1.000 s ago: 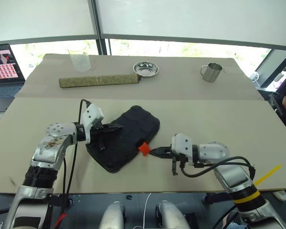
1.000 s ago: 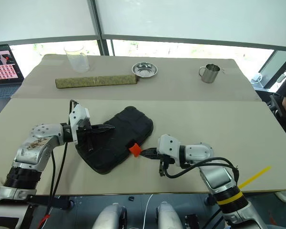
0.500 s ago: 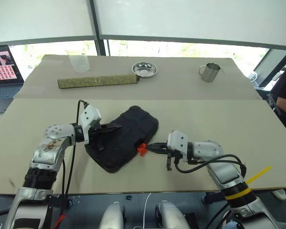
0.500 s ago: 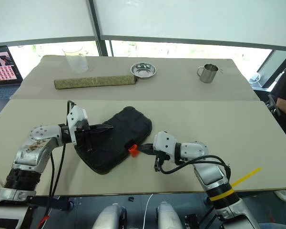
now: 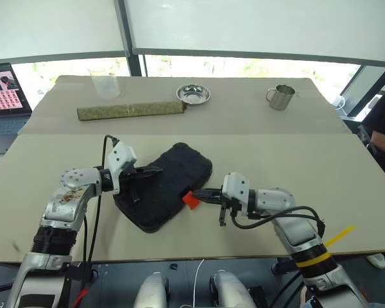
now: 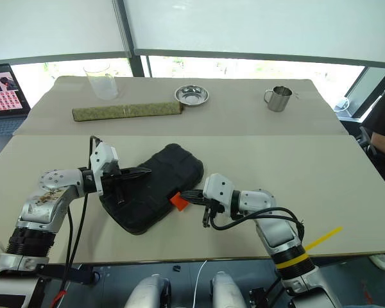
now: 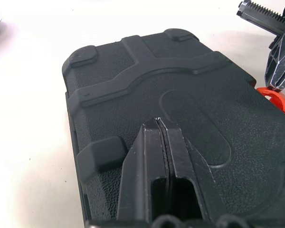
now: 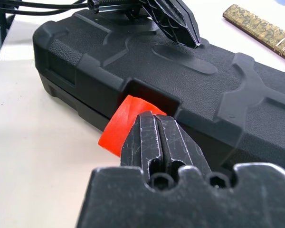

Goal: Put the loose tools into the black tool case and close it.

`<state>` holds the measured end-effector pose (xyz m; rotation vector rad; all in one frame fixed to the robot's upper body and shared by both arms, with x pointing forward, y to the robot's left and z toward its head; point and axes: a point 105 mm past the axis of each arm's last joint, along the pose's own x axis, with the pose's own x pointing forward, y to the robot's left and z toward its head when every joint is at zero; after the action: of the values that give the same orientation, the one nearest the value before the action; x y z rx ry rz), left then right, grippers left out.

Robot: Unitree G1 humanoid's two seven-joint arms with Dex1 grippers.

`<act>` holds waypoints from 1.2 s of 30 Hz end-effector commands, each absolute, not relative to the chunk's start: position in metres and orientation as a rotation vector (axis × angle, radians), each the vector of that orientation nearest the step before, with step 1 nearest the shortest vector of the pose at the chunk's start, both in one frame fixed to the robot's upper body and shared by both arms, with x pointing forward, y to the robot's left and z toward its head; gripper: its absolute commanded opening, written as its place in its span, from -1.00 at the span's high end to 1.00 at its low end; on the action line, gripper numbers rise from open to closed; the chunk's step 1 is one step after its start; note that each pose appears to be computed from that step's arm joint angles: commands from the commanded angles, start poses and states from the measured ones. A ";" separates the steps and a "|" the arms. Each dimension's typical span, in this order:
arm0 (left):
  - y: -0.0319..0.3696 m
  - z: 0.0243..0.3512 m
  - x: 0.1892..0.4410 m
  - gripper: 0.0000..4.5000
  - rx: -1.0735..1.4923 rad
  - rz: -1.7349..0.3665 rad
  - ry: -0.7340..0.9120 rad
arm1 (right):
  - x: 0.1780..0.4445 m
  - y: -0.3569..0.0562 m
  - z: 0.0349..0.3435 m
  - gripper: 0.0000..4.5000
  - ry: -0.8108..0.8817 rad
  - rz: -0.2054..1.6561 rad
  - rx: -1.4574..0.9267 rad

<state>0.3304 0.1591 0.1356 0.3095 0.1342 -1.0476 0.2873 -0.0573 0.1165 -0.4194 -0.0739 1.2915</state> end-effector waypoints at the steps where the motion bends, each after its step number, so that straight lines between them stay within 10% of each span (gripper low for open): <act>1: 0.162 0.110 0.324 0.98 0.288 -1.049 0.244 | 0.279 -0.070 0.131 1.00 -0.073 1.314 -0.418; 36: 0.166 0.099 0.314 0.98 0.299 -1.059 0.300 | 0.262 -0.063 0.131 1.00 0.044 1.459 -0.403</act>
<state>0.3211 0.1616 0.1298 0.3302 0.1683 -1.0577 0.2638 -0.0655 0.1093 -0.4234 0.1188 1.4526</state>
